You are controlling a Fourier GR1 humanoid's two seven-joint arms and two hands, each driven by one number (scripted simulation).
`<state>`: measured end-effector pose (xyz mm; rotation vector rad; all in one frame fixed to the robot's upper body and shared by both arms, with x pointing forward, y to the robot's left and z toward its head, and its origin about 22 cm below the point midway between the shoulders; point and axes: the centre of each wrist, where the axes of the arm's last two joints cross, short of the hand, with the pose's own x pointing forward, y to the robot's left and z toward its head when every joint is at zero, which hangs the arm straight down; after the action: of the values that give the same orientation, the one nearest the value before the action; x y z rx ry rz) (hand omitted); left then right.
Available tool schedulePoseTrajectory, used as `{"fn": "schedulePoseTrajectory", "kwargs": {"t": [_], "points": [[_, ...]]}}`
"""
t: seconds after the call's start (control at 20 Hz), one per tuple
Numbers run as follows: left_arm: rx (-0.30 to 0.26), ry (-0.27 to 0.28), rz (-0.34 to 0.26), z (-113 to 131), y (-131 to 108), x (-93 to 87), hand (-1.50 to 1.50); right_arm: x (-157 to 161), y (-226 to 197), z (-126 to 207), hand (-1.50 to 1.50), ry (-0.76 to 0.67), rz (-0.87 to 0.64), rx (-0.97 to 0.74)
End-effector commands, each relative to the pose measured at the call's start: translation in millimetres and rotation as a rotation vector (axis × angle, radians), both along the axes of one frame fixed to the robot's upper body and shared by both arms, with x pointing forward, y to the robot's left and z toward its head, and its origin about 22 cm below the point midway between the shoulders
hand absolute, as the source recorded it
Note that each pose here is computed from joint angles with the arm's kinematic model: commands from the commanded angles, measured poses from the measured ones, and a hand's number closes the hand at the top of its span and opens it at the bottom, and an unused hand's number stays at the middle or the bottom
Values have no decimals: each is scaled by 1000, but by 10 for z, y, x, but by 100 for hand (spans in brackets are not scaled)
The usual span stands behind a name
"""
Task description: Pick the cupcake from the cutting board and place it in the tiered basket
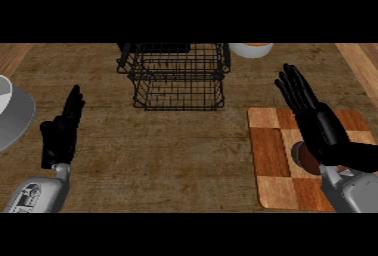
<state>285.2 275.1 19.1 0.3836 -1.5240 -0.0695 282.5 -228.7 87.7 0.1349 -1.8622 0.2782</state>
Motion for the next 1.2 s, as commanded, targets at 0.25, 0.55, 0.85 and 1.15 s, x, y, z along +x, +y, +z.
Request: {"fn": "schedulePoseTrajectory", "kwargs": {"t": [0.25, 0.55, 0.85, 1.15], "points": [[-134, -12, -284, -127, -427, -113, 0, 166, -367, -101, -150, 6, -668, 239], [-203, 51, -380, -337, -490, -145, 0, 236, 74, -460, -150, -151, -819, 252], [-180, 60, -369, -304, -252, -170, 0, -134, -368, -89, -150, -160, -880, -54], [-177, 47, -336, -384, -263, -199, 0, -512, -965, -467, -150, 187, -854, -559]]}}
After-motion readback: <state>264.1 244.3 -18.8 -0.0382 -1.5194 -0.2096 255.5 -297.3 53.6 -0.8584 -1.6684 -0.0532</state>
